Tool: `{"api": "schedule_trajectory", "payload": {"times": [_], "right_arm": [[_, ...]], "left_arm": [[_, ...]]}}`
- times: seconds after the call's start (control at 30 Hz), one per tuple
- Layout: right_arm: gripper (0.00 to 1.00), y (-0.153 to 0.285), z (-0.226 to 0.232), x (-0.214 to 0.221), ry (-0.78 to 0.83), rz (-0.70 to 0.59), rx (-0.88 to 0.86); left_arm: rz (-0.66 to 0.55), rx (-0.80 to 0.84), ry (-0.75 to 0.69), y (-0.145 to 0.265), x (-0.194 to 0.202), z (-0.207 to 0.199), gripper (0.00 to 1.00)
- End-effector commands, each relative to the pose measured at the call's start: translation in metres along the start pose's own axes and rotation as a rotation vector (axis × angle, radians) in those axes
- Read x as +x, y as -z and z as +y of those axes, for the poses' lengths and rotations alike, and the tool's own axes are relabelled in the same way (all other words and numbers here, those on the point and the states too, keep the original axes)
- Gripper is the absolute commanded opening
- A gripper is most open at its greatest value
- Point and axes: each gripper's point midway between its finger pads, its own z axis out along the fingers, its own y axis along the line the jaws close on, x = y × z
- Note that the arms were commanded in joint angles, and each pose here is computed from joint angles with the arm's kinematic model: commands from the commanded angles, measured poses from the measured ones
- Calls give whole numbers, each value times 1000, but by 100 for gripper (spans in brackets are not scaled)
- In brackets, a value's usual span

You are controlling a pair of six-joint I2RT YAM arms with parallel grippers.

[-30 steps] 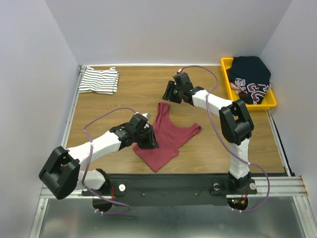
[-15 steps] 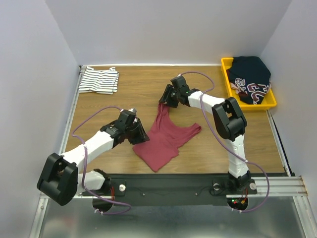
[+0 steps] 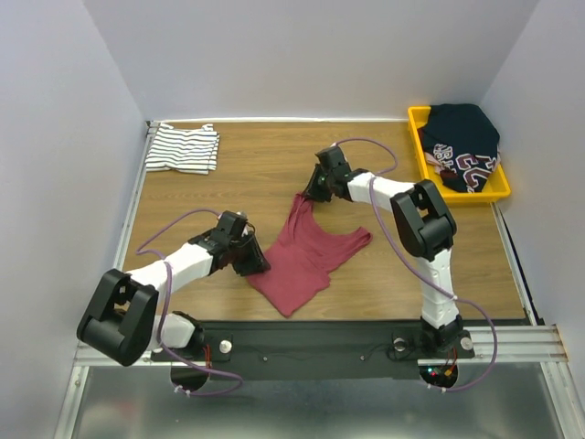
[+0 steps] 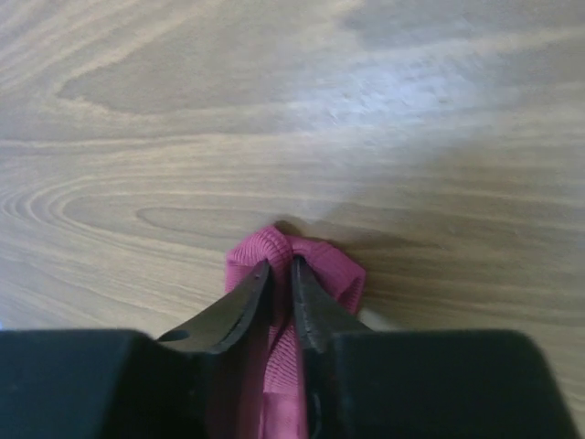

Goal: Fold and stack the tank tops
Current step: Fold the tank top

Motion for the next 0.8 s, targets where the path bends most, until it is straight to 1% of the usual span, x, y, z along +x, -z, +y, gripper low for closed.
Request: {"api": "schedule_trajectory", "payload": {"times": [0.0, 0.07, 0.1, 0.13, 0.2, 0.33, 0.5, 0.53, 0.6, 0.67, 0.7, 0.77], "right_arm": [[16, 22, 10, -25, 22, -107, -2], [16, 31, 15, -33, 30, -138, -9], [13, 34, 16, -38, 39, -153, -11], [13, 37, 18, -41, 42, -161, -16], [7, 43, 23, -50, 52, -179, -39], [0, 49, 22, -51, 58, -185, -56], [0, 59, 11, -49, 52, -199, -74], [0, 63, 13, -53, 52, -220, -94], [0, 72, 1, -54, 45, -233, -96], [0, 74, -2, -57, 48, -243, -99], [0, 78, -6, -51, 54, -223, -114], [0, 81, -16, -50, 54, -227, -111]], "left_arm": [[-10, 1, 9, -4, -5, 6, 39], [-7, -13, 22, -5, -6, 13, 40], [-2, -17, 27, -6, -6, 15, 40], [3, -20, 33, -7, -5, 18, 40], [25, -30, 53, -10, -3, 26, 40], [40, -50, 62, -13, -4, 33, 40], [37, -64, 60, -12, -12, 34, 40], [40, -69, 61, -12, -13, 35, 40], [54, -74, 63, -14, -13, 38, 39], [55, -74, 60, -14, -14, 38, 39], [64, -77, 61, -15, -13, 39, 39], [75, -81, 58, -16, -12, 41, 39]]}}
